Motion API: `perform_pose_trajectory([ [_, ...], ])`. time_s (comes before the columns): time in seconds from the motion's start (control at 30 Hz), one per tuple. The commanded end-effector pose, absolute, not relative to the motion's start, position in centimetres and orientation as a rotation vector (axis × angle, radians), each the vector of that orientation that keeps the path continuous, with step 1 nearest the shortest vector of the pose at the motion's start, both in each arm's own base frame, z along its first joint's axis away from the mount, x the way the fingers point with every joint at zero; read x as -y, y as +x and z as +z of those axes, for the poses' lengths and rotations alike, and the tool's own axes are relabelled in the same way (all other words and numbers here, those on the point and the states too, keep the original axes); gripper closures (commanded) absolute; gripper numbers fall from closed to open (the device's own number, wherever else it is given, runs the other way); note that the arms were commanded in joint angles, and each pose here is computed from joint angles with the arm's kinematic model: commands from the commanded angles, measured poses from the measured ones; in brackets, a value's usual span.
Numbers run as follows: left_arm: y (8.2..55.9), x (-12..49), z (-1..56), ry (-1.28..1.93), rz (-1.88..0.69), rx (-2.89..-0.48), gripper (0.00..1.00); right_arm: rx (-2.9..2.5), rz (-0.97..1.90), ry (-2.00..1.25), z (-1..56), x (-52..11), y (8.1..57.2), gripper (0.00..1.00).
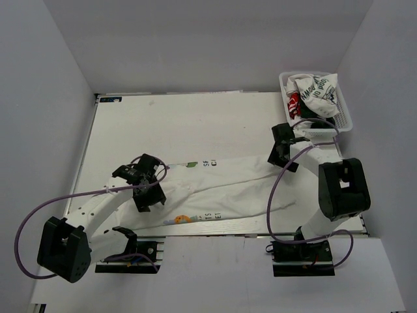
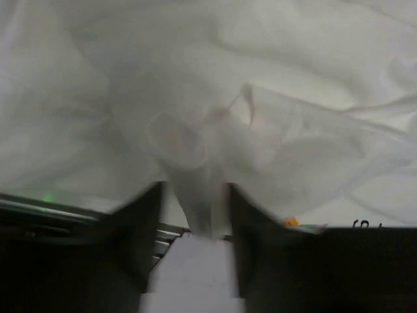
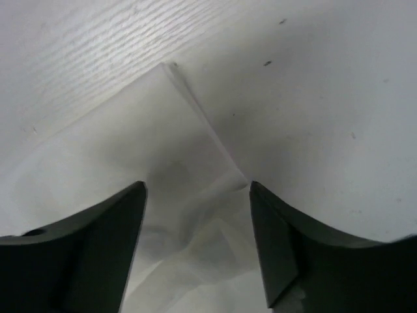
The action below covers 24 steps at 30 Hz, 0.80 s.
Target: Fold and stack the t-shirts
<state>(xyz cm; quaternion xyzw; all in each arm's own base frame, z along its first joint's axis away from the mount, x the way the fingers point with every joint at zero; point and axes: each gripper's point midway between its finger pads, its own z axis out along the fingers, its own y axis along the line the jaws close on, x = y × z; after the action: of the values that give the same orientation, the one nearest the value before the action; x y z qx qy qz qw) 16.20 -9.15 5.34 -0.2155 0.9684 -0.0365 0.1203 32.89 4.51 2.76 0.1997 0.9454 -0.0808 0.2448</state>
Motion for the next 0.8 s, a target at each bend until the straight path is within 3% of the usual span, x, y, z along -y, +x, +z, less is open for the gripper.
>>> perform_pose_trajectory([
  [0.0,14.8,9.0,6.8,-0.691,-0.087,-2.864,0.28,-2.43,-0.237,0.634,6.5,-3.3,34.5,0.25],
  [0.07,15.9,8.9,8.0,-0.687,-0.08,-2.82,0.05,-2.419,-0.25,0.632,7.6,-3.3,34.4,0.1],
  [0.1,16.3,8.9,8.3,-0.686,-0.079,-2.804,0.0,-2.409,-0.243,0.594,8.3,-3.3,34.5,0.1],
  [0.27,22.8,10.3,9.2,-0.594,-0.165,-2.616,0.0,-2.369,0.214,0.315,9.8,-10.3,36.9,0.1],
  [0.37,24.8,11.3,6.3,-0.562,-0.151,-2.669,0.0,-2.424,0.321,0.204,8.0,-13.2,37.2,0.1],
  [0.6,28.9,11.0,1.6,-0.564,0.071,-2.771,0.0,-2.614,0.274,0.292,2.2,-12.9,34.4,0.1],
  [0.73,35.8,12.5,0.7,-0.448,0.057,-2.722,0.0,-2.676,0.282,0.326,-0.1,-13.4,29.6,0.1],
  [0.77,36.5,12.6,-1.8,-0.432,0.089,-2.779,0.0,-2.705,0.28,0.334,-0.8,-13.3,28.2,0.1],
])
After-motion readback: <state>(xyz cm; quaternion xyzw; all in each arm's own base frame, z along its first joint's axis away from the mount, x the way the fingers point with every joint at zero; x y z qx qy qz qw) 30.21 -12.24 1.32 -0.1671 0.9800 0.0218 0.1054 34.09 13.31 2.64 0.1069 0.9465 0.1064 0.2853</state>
